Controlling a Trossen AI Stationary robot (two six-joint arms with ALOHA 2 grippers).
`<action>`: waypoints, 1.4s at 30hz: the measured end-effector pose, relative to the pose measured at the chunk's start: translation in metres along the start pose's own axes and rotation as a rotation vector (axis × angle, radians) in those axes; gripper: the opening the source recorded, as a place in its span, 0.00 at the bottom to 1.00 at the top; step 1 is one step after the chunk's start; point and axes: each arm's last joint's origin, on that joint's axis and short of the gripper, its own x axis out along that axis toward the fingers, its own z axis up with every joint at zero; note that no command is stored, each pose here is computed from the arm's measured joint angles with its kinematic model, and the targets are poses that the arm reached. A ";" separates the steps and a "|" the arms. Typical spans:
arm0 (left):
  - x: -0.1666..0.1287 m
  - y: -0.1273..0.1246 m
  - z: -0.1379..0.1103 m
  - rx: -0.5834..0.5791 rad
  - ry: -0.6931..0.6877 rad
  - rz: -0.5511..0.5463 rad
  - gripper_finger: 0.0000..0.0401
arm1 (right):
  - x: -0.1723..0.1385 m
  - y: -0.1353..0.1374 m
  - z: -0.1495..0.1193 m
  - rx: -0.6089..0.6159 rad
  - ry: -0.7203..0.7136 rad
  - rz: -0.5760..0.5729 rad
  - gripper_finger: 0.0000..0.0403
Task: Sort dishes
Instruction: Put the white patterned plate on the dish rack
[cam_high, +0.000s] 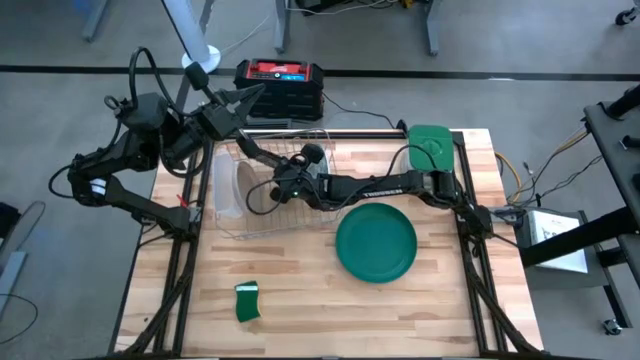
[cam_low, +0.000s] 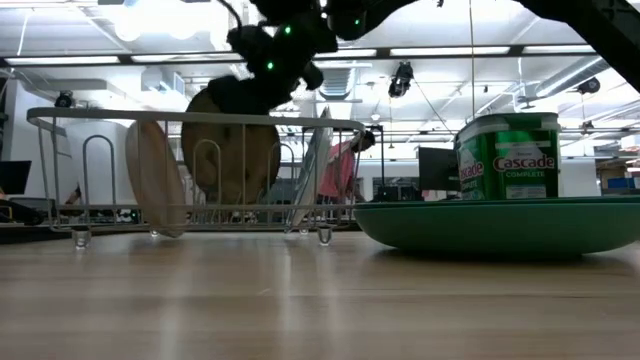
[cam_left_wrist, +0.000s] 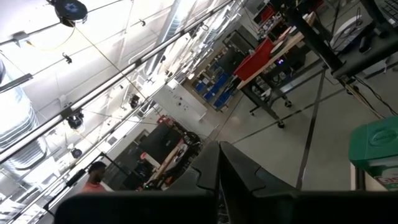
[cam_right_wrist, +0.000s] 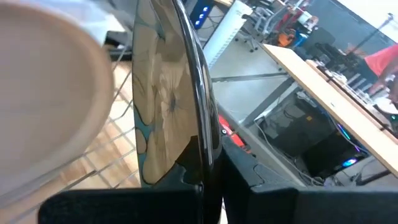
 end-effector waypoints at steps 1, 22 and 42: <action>0.000 0.000 0.000 0.001 0.000 0.000 0.00 | -0.003 -0.003 0.003 0.007 -0.005 -0.010 0.03; -0.018 0.021 0.000 -0.039 -0.029 0.040 0.00 | -0.070 -0.008 0.018 0.533 -0.031 -0.297 0.02; -0.020 0.020 -0.003 -0.042 -0.012 0.019 0.00 | -0.083 0.010 -0.002 0.558 -0.064 -0.370 0.02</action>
